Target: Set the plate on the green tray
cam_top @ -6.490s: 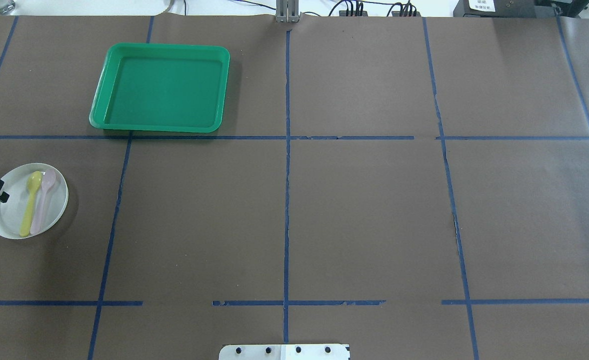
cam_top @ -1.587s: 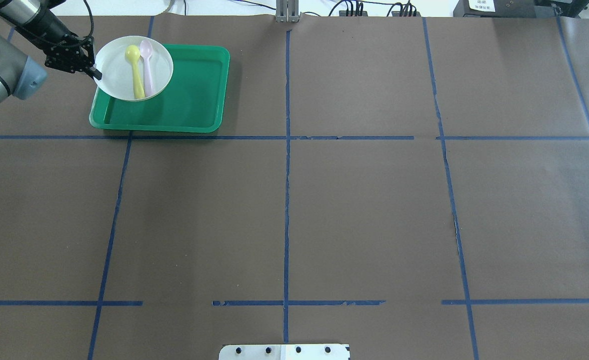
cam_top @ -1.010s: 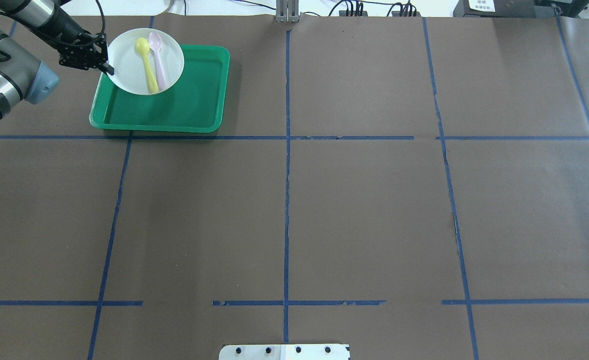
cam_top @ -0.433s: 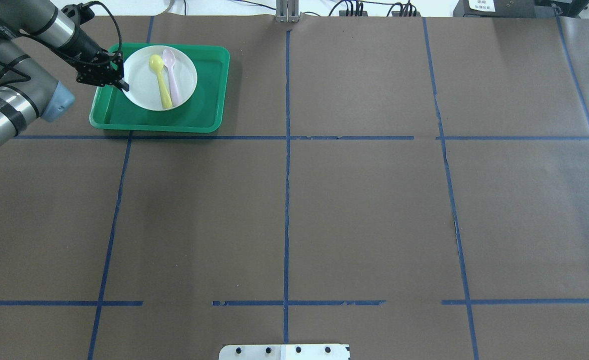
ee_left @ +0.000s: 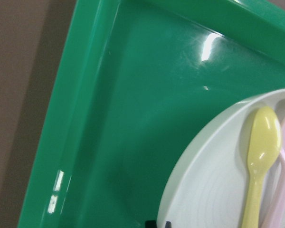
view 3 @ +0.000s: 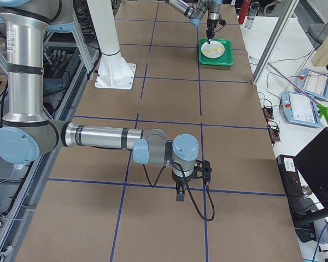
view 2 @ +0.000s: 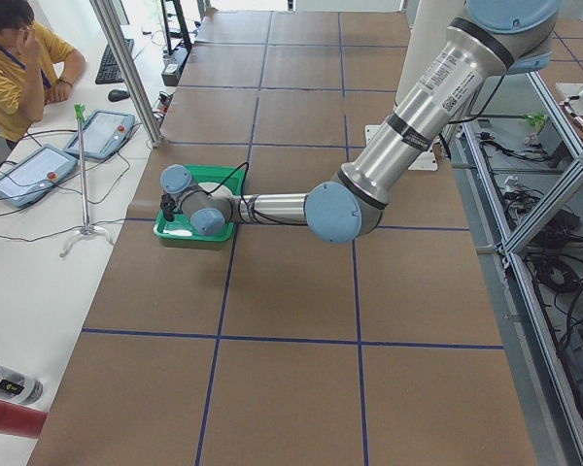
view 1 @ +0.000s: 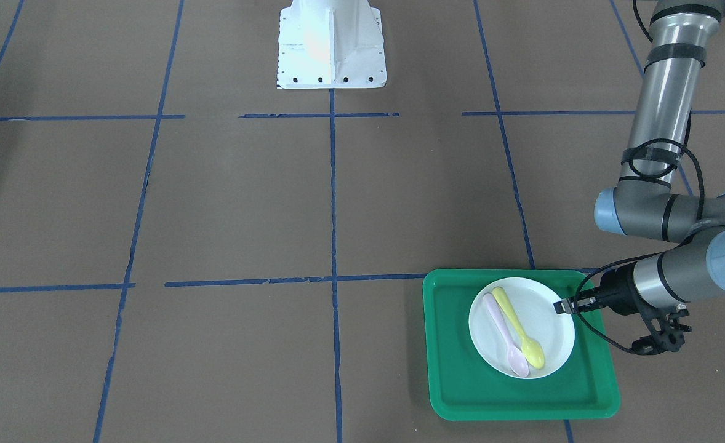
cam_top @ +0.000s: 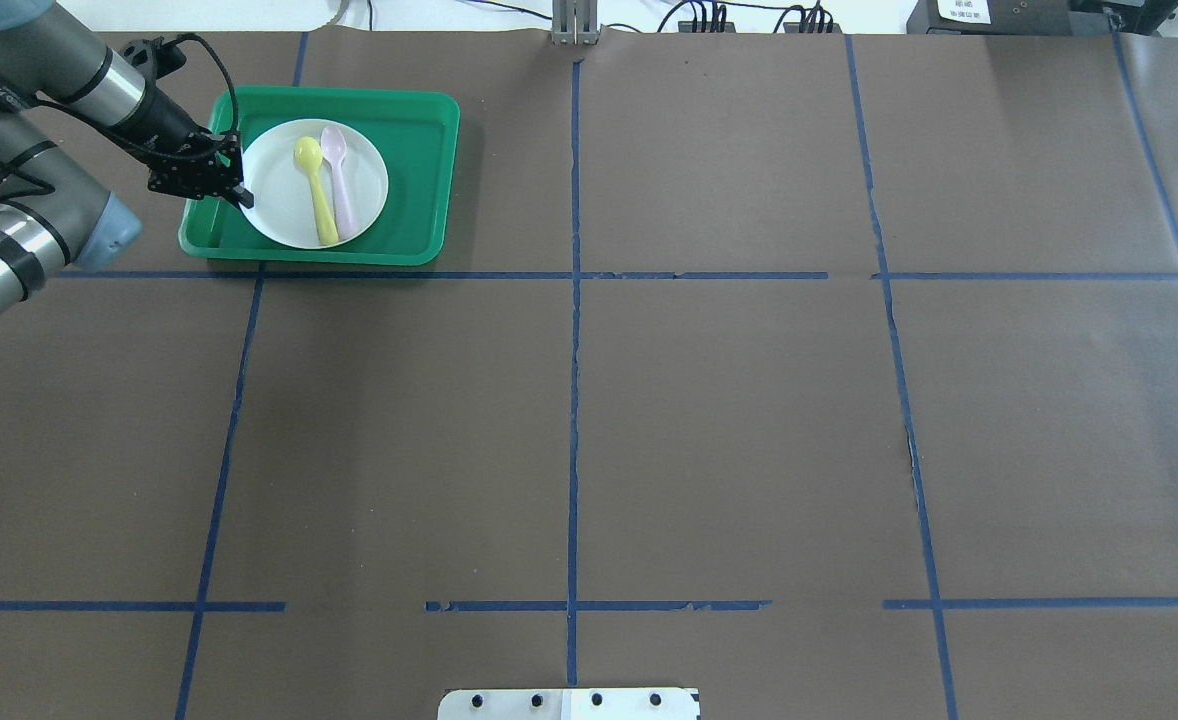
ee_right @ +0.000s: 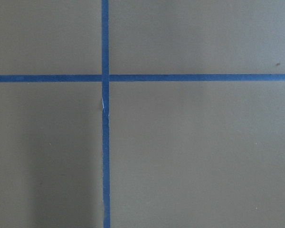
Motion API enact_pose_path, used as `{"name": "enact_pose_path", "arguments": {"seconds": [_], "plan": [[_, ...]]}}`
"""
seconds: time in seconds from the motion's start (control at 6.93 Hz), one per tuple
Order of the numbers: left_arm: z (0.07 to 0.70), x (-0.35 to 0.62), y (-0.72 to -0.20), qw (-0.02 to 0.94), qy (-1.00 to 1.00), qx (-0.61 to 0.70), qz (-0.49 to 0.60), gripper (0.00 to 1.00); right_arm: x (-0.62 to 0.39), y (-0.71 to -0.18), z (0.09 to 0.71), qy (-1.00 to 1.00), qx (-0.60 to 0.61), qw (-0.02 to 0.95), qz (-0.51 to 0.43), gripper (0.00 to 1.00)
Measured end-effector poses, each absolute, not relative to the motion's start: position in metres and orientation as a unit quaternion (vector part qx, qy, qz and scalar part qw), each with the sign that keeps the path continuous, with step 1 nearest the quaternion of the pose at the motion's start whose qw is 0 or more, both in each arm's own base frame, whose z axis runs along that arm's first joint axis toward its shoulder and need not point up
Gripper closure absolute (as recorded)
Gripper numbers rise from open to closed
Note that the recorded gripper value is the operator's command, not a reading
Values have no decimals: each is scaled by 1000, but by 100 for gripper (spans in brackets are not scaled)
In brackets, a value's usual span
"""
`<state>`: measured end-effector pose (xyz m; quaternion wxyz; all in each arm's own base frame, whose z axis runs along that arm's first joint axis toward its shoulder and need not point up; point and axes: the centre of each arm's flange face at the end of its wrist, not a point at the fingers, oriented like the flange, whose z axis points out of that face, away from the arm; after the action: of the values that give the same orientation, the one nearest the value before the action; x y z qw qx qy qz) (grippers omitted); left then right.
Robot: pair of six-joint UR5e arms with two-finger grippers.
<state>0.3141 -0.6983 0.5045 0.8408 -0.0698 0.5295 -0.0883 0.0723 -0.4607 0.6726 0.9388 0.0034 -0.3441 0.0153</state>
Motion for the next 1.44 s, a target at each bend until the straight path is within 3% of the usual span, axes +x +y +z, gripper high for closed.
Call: {"name": "enact_pose_path", "arguments": {"seconds": [0.72,1.15,1.44], "plan": [[505,237,-671,832,548,-16,-82,0,72,-461,673,-344,3,939,15,0],[560,160,-623,830,556,13,-35,0,72,-461,673,-344,3,939,15,0],[630,113,-578,839,543,35,6,0,72,-461,673,-344,3,939,15,0]]}}
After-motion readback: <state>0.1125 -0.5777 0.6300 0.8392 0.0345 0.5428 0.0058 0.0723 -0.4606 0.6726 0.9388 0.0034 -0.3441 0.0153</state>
